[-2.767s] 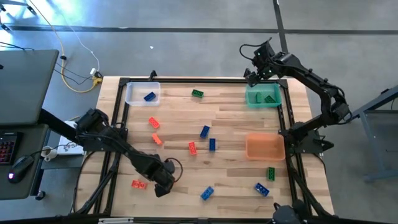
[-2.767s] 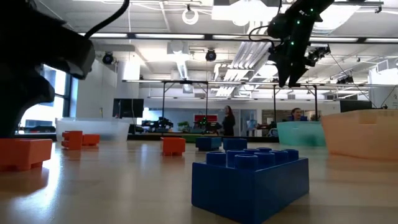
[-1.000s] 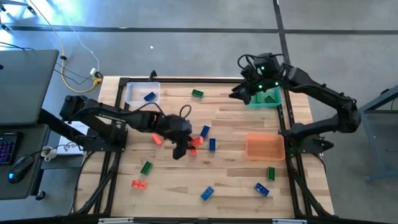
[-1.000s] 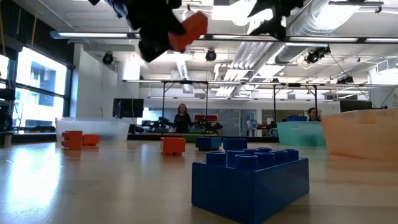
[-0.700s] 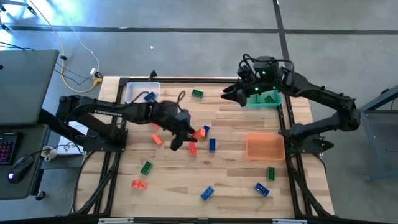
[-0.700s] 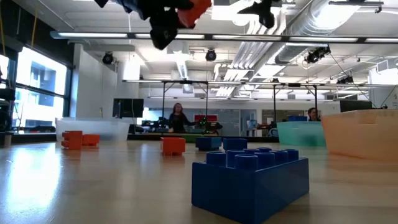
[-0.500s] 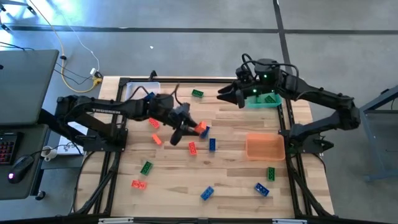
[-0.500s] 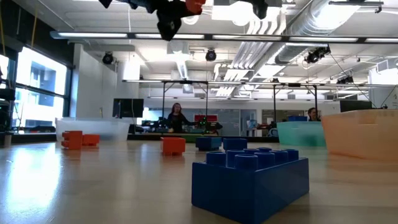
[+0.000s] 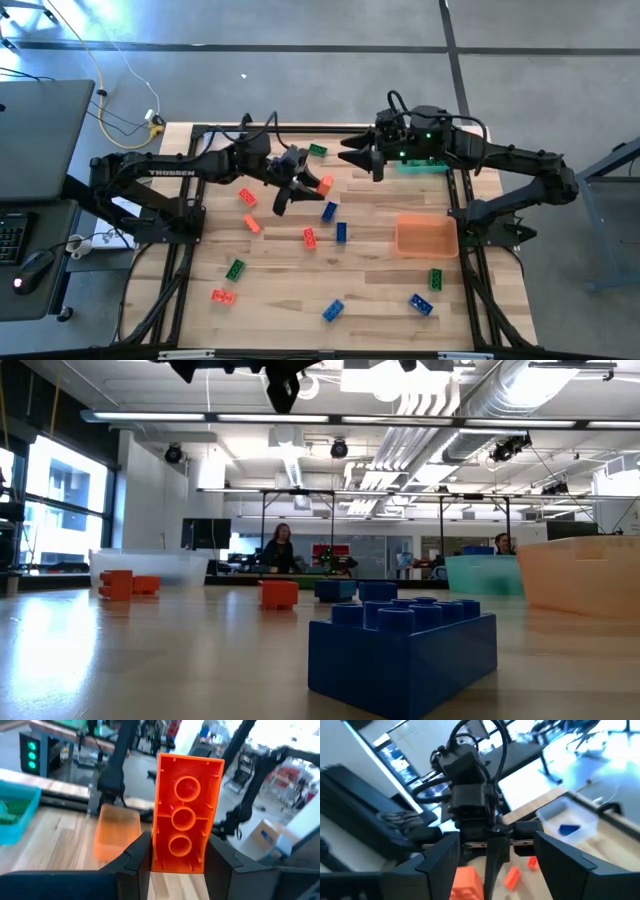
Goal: Sort & place blocks by color
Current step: Put the orange game piece into the orange bin
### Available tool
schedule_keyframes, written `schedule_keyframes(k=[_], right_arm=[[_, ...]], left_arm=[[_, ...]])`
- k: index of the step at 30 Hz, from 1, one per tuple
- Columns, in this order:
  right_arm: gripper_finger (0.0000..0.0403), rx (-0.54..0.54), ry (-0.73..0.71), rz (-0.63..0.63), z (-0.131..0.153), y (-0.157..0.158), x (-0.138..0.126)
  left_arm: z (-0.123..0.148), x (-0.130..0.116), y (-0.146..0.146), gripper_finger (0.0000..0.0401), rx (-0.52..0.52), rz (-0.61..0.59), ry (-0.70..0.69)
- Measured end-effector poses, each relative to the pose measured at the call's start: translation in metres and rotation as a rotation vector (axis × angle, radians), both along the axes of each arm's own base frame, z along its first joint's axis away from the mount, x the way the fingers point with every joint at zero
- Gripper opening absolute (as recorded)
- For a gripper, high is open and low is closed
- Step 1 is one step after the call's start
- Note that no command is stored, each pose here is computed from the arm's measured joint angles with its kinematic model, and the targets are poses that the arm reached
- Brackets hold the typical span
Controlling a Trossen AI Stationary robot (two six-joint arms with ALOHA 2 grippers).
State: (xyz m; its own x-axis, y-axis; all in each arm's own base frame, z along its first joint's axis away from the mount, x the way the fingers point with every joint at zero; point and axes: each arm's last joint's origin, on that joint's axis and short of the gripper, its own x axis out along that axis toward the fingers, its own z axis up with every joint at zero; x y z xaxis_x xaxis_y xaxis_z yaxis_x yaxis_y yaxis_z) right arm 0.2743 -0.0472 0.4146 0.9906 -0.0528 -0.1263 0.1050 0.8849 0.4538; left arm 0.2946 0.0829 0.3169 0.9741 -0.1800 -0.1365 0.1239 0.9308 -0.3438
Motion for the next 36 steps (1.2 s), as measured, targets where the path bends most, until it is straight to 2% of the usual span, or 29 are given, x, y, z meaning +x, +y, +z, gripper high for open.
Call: schedule_keyframes(k=[7, 11, 17, 23, 27, 36], right_arm=[[0.0255, -0.132, -0.024, -0.001, 0.000, 0.017, 0.009], [0.0255, -0.131, -0.025, 0.005, -0.007, 0.020, 0.022], [0.0256, -0.121, -0.050, -0.016, -0.014, 0.022, 0.037], [0.0256, -0.120, -0.045, -0.005, -0.016, 0.026, 0.042], [0.0256, -0.171, -0.013, 0.032, -0.022, 0.034, 0.045], [0.0254, -0.196, 0.031, -0.025, -0.027, 0.036, 0.048]], left_arm=[[0.009, -0.003, 0.012, 0.0107, -0.018, 0.015, -0.090], [0.014, -0.003, 0.013, 0.0107, 0.004, 0.011, -0.138], [0.014, -0.002, 0.012, 0.0107, 0.028, 0.038, -0.137], [0.012, -0.003, 0.014, 0.0107, 0.014, 0.046, -0.126], [0.013, -0.004, 0.016, 0.0107, -0.020, 0.062, -0.125], [0.012, -0.004, 0.016, 0.0107, -0.031, 0.044, -0.116]])
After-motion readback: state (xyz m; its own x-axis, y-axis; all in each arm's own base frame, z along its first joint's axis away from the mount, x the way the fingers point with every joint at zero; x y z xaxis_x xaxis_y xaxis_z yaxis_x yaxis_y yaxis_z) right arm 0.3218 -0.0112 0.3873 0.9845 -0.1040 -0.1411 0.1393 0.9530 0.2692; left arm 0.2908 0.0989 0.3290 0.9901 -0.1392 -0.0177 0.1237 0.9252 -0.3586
